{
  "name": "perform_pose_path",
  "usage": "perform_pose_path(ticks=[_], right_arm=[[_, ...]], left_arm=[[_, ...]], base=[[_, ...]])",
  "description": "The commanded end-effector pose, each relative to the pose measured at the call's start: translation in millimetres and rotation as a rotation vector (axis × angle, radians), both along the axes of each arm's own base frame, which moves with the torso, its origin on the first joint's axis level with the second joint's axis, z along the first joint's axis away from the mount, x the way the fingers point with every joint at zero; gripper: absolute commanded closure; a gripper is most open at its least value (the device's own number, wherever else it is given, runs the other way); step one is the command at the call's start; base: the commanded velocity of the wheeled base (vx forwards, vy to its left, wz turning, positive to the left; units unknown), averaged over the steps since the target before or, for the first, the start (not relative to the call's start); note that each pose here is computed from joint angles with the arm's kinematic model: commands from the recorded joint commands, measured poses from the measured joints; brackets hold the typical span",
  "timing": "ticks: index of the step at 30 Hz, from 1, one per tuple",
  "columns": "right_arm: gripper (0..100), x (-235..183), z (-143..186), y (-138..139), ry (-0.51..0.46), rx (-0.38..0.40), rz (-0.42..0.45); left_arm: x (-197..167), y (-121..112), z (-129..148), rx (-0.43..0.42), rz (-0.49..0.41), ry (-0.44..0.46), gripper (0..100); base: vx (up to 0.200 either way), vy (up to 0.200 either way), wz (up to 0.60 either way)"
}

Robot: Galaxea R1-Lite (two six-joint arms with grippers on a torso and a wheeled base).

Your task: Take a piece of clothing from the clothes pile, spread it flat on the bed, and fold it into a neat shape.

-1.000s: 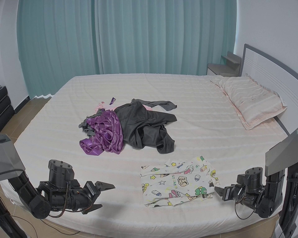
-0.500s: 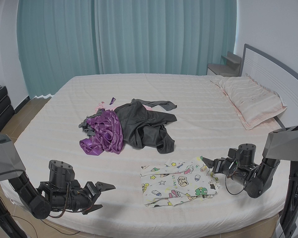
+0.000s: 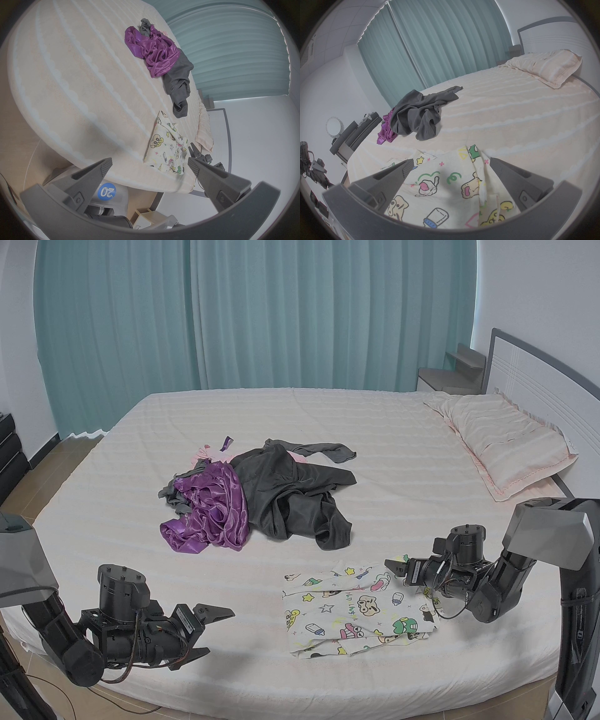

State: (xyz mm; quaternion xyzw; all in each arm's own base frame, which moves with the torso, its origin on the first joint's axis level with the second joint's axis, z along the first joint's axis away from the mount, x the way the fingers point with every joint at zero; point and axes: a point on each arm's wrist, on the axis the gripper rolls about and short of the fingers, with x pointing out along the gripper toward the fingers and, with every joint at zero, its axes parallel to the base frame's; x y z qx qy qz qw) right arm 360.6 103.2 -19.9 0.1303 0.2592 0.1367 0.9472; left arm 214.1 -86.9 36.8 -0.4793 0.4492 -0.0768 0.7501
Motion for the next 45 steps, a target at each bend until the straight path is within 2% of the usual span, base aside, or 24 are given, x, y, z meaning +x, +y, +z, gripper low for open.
perform_pose_path(ticks=[1, 9, 10, 13, 19, 28, 45], right_arm=[[0, 9, -9, 3, 0.010, -0.001, 0.003], [0, 19, -19, 7, 0.047, -0.011, 0.010], [100, 19, -19, 7, 0.047, -0.011, 0.010], [100, 21, -21, 10, 0.056, -0.007, 0.023], [100, 23, -21, 0, 0.057, -0.006, -0.004], [100, 26, -2, -24, 0.042, 0.099, -0.117], [100, 38, -17, -38, 0.058, 0.096, -0.177]], left_arm=[[-1, 0, -4, 0.004, 0.000, 0.012, 0], [-1, 0, -5, 0.005, -0.003, 0.014, 0], [-1, 0, -5, 0.005, -0.003, 0.014, 0], [-1, 0, -5, 0.005, -0.003, 0.014, 0], [-1, 0, -5, 0.006, -0.003, 0.016, 0], [-1, 0, -5, 0.006, -0.003, 0.016, 0], [-1, 0, -5, 0.006, -0.003, 0.016, 0]], base=[[0.000, 0.000, 0.00], [0.000, 0.000, 0.00], [0.000, 0.000, 0.00], [0.000, 0.000, 0.00], [0.000, 0.000, 0.00], [0.000, 0.000, 0.00], [0.000, 0.000, 0.00]])
